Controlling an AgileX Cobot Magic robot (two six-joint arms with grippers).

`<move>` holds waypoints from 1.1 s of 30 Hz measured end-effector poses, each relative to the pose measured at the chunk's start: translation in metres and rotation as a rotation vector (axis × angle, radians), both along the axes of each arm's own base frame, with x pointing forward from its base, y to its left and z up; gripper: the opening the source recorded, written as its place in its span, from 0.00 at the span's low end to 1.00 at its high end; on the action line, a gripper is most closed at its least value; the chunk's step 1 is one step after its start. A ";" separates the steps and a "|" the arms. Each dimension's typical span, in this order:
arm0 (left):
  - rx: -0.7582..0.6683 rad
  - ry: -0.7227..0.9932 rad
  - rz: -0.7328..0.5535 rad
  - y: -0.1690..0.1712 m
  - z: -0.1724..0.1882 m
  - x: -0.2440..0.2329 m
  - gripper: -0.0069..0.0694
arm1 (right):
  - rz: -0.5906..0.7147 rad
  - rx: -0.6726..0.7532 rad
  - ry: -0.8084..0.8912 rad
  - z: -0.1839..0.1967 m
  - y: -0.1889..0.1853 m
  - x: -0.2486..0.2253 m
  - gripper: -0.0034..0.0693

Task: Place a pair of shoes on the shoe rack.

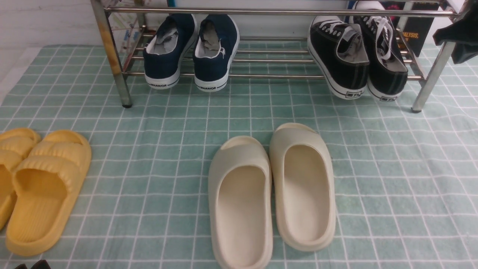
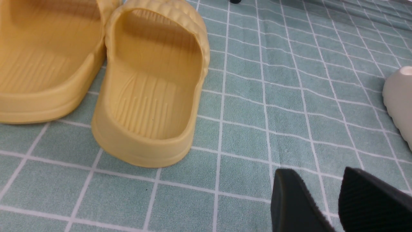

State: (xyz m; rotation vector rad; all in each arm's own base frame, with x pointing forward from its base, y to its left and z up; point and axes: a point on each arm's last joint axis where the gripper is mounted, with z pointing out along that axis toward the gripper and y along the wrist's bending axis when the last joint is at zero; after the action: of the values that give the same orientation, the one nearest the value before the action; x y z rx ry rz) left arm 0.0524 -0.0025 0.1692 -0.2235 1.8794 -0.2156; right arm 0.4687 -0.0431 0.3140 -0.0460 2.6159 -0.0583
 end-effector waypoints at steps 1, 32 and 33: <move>0.000 0.000 0.000 0.000 0.000 0.000 0.40 | 0.000 0.002 0.000 0.000 0.000 0.000 0.04; 0.000 0.000 0.000 0.000 0.000 0.000 0.40 | 0.149 0.177 -0.162 0.122 0.036 -0.165 0.07; 0.000 0.000 0.000 0.000 0.000 0.000 0.40 | 0.156 0.183 -0.198 0.124 0.038 -0.176 0.07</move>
State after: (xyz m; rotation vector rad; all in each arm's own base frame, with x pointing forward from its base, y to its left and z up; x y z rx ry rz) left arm 0.0524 -0.0025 0.1692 -0.2235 1.8794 -0.2156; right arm 0.2922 -0.0046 0.4382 -0.1705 2.4010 0.2205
